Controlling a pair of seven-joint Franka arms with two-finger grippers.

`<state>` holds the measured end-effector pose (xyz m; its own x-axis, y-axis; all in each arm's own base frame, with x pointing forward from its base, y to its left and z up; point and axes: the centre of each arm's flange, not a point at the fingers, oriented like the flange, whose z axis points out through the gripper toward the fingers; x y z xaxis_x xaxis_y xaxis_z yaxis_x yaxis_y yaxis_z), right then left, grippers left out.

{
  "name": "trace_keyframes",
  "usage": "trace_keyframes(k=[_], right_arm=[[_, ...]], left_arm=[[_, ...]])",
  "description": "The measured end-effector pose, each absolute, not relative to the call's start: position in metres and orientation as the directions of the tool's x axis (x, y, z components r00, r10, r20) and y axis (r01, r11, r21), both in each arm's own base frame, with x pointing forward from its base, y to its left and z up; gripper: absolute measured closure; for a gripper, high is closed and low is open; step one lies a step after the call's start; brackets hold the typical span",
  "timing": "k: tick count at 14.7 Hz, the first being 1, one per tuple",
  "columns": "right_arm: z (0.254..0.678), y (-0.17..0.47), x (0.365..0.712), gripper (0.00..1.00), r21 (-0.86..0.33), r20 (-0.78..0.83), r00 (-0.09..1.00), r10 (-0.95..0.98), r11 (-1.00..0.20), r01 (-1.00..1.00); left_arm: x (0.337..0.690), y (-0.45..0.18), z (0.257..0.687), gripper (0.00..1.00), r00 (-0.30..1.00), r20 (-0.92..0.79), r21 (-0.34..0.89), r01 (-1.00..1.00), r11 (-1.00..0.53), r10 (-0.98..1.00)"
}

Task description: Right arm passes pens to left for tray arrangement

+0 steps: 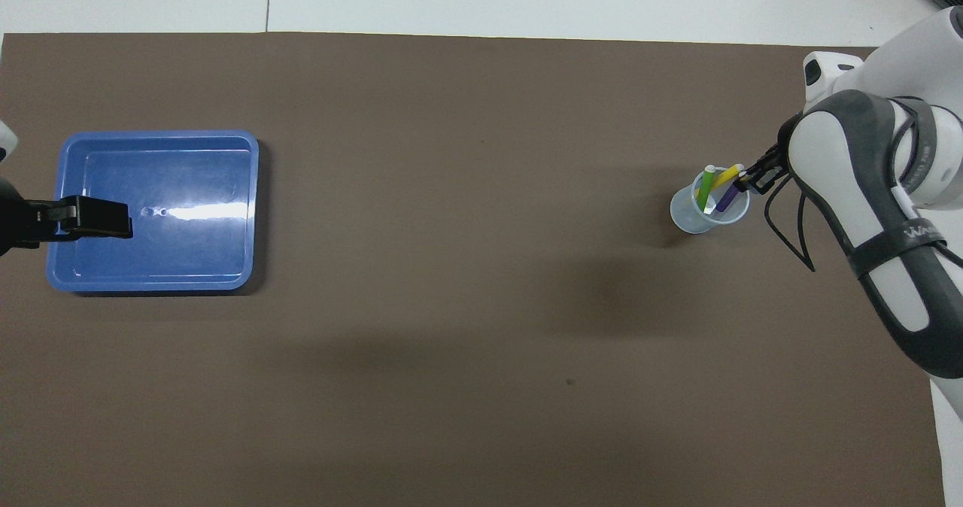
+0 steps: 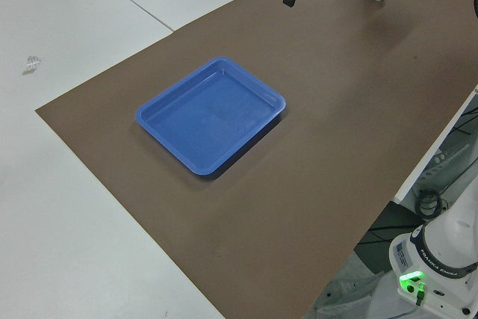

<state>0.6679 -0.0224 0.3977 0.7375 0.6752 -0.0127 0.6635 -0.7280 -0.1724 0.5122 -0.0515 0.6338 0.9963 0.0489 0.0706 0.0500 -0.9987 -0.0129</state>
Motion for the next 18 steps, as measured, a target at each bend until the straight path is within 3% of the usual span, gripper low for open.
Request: trace_keyframes(k=[6,12,18], right_arm=[[0.398,-0.023,0.668,0.82,-0.172,-0.012,0.738,0.675,-0.728,0.664],[0.416,-0.025,0.666,0.82,-0.153,0.005,0.747,0.665,-0.737,0.658],[0.453,-0.03,0.66,0.82,-0.116,0.045,0.754,0.655,-0.747,0.655]], left_arm=[[0.51,-0.044,0.642,0.0,0.996,0.053,0.006,0.071,-0.997,0.071],[0.523,-0.008,0.688,0.02,0.993,-0.025,0.079,0.118,-0.99,0.117],[0.569,-0.012,0.64,0.02,0.987,-0.143,0.079,0.088,-0.993,0.076]])
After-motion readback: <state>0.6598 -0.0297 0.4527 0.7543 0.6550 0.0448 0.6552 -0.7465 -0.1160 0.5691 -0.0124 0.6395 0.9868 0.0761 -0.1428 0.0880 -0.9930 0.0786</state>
